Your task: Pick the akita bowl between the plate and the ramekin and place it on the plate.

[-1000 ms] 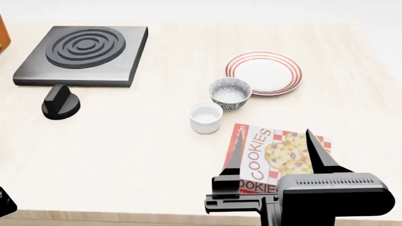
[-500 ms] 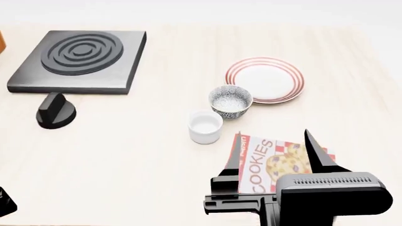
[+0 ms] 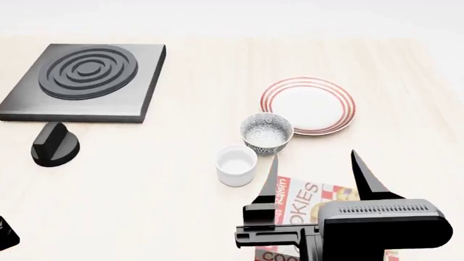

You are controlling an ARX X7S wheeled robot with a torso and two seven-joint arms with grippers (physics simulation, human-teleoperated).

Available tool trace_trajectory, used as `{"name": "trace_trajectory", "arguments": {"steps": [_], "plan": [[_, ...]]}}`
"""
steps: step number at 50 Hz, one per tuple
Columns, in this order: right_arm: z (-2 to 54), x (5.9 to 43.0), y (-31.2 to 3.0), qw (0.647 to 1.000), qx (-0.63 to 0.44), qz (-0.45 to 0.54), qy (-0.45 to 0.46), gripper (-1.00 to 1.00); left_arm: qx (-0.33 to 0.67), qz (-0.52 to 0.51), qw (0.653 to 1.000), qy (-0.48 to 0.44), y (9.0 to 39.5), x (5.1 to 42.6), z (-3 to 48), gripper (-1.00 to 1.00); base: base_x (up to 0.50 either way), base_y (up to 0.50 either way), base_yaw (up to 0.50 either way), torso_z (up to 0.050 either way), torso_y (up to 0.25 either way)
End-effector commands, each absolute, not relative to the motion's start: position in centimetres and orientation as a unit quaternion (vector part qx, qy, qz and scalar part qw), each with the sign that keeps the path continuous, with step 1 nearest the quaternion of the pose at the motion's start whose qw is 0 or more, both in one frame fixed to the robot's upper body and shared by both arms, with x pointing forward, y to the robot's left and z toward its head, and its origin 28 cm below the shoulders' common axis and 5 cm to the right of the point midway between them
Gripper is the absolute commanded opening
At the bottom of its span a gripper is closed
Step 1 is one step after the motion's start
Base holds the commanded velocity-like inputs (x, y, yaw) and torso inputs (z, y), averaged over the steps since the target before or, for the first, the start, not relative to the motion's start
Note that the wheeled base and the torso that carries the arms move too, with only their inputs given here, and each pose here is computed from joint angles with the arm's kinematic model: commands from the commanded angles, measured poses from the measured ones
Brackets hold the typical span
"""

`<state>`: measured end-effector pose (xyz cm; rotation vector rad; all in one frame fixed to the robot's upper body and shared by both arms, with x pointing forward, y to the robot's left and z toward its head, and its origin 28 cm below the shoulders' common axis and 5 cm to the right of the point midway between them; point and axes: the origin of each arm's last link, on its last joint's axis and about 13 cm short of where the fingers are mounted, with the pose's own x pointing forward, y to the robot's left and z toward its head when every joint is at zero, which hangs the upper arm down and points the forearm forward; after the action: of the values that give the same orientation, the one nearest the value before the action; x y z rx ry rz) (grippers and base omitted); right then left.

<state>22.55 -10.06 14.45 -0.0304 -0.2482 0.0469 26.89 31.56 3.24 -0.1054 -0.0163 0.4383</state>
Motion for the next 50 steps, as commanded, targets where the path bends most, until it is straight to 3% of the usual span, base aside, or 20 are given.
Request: {"name": "trace_trajectory", "arguments": {"steps": [1, 50], "plan": [[14.61, 22.67, -10.19, 0.991, -0.017, 0.015, -0.132, 1.0, -0.054, 0.215, 0.975, -0.009, 31.43, 26.9, 3.12, 1.0, 0.15, 0.0, 0.0, 0.0, 0.0], [14.49, 22.83, -10.24, 0.991, -0.015, 0.015, -0.131, 1.0, -0.054, 0.216, 0.975, -0.008, 31.39, 26.88, 3.16, 1.0, 0.16, 0.0, 0.0, 0.0, 0.0]]}}
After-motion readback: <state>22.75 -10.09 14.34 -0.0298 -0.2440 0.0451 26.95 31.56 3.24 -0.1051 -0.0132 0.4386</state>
